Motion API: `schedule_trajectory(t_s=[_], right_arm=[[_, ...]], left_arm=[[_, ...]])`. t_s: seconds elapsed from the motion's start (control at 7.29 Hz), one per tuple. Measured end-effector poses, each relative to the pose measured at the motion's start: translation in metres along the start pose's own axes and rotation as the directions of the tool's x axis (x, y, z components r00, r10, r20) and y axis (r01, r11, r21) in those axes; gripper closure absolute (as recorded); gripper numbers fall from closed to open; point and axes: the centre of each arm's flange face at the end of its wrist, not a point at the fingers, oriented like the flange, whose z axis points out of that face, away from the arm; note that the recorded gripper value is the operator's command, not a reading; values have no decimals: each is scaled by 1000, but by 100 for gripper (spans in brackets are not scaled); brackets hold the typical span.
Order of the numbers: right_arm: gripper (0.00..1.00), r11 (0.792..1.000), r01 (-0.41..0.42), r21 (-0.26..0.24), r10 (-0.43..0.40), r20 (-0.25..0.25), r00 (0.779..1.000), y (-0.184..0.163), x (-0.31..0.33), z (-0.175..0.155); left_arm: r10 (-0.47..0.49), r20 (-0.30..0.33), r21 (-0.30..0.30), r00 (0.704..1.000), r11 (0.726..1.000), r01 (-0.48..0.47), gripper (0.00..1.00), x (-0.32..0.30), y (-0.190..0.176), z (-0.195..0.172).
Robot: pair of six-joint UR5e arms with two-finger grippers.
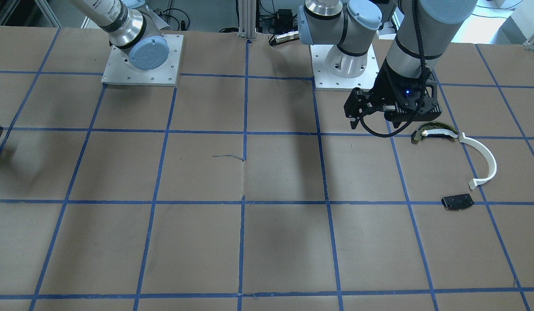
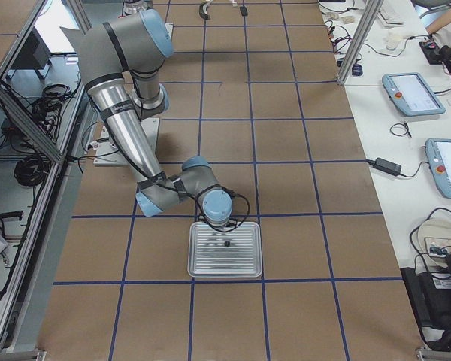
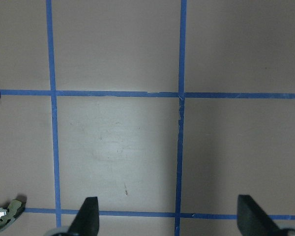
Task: Place bearing gear from tray to pile
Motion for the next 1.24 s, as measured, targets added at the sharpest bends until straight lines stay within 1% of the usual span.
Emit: schedule_trajectory(t_s=[0.27, 0.41, 0.55, 0.69, 0.82, 1.1, 1.24], right_arm=[[74, 997, -67, -44, 66, -29, 997, -12, -3, -34], [74, 992, -108, -59, 106, -40, 994, -30, -3, -57], [74, 985, -162, -57, 160, -37, 986, -57, -4, -80], [73, 972, -230, -54, 228, -35, 973, -93, -8, -108], [73, 953, -294, -69, 292, -39, 956, -138, -13, -136], [73, 905, -405, -131, 399, -73, 914, -246, -22, -175], [73, 878, -456, -148, 447, -91, 890, -306, -25, -183]], left_arm=[[-2, 0, 12, 1000, 1000, 2, 0, 0, -1, -1], [-2, 0, 14, 1000, 1000, 2, 0, -1, -2, -1], [-2, 0, 15, 1000, 1000, 2, 0, -1, -2, -1], [-2, 1, 16, 1000, 1000, 2, 0, -1, -2, -1], [-3, 1, 16, 1000, 1000, 3, 0, -1, -2, -1], [-4, 1, 17, 1000, 1000, 4, 0, -1, -2, -1], [-4, 1, 17, 1000, 1000, 4, 0, -1, -2, -1]])
